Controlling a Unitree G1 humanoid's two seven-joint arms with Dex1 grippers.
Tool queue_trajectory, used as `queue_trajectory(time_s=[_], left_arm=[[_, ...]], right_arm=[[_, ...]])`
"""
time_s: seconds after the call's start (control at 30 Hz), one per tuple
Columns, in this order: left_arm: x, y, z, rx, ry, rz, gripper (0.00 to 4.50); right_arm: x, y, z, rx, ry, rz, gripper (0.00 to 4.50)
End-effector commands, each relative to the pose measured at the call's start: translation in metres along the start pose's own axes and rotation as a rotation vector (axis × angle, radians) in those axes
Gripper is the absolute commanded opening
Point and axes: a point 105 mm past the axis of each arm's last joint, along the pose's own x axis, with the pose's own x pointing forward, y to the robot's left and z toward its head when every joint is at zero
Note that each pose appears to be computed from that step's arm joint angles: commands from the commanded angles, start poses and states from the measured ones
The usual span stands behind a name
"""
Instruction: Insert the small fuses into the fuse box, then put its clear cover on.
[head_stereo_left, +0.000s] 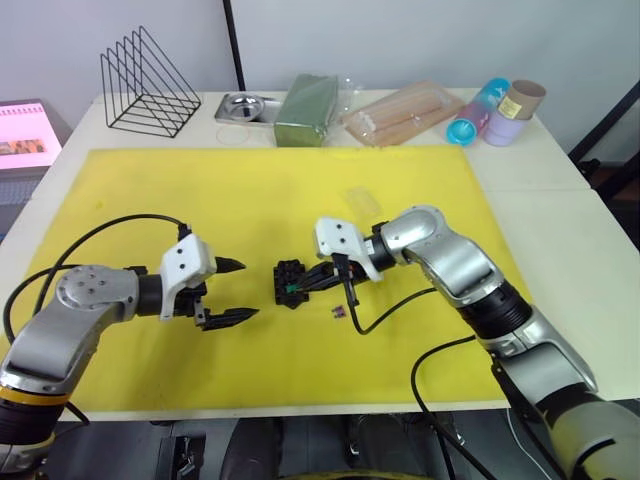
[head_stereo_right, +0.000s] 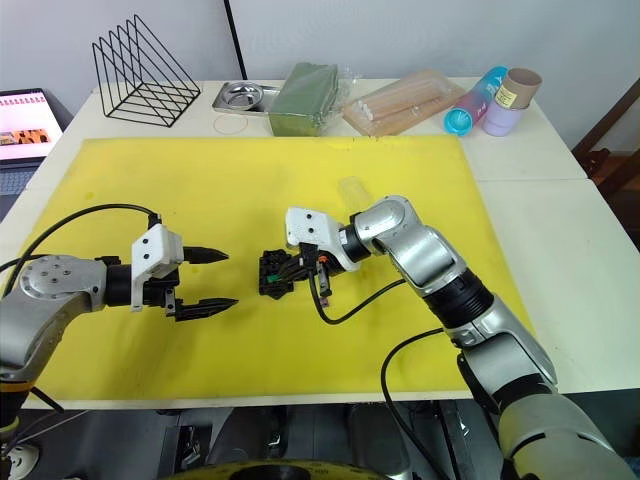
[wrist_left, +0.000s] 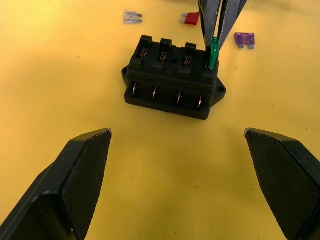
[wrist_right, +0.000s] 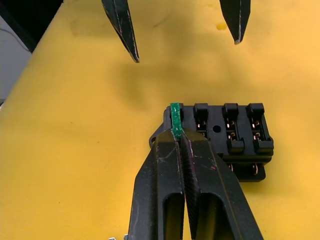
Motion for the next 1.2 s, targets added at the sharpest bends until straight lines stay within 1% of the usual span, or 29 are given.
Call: queue_trajectory(time_s=[0.03,0.43,0.8,0.97,1.2], left_arm=[[-0.002,0.001,0.011,0.044,-0.016,0.009,4.48],[-0.002,0.001,0.011,0.05,-0.015,0.012,4.48],[-0.001,0.001,0.012,0.052,-0.017,0.02,4.48],[0.0,0.002,0.012,0.052,-0.02,0.025,4.48],[0.001,0.003,0.013,0.052,-0.025,0.03,4.48]], right_arm=[[-0.005,-0.004,0.015,-0.05,-0.026,-0.015,0.0],[0.001,0.003,0.007,-0.045,0.01,0.018,0.0],[0.007,0.0,-0.002,-0.118,0.091,-0.001,0.0],[0.009,-0.001,-0.001,-0.154,0.089,-0.008,0.0],[0.007,-0.002,0.005,-0.15,0.073,-0.019,0.0]])
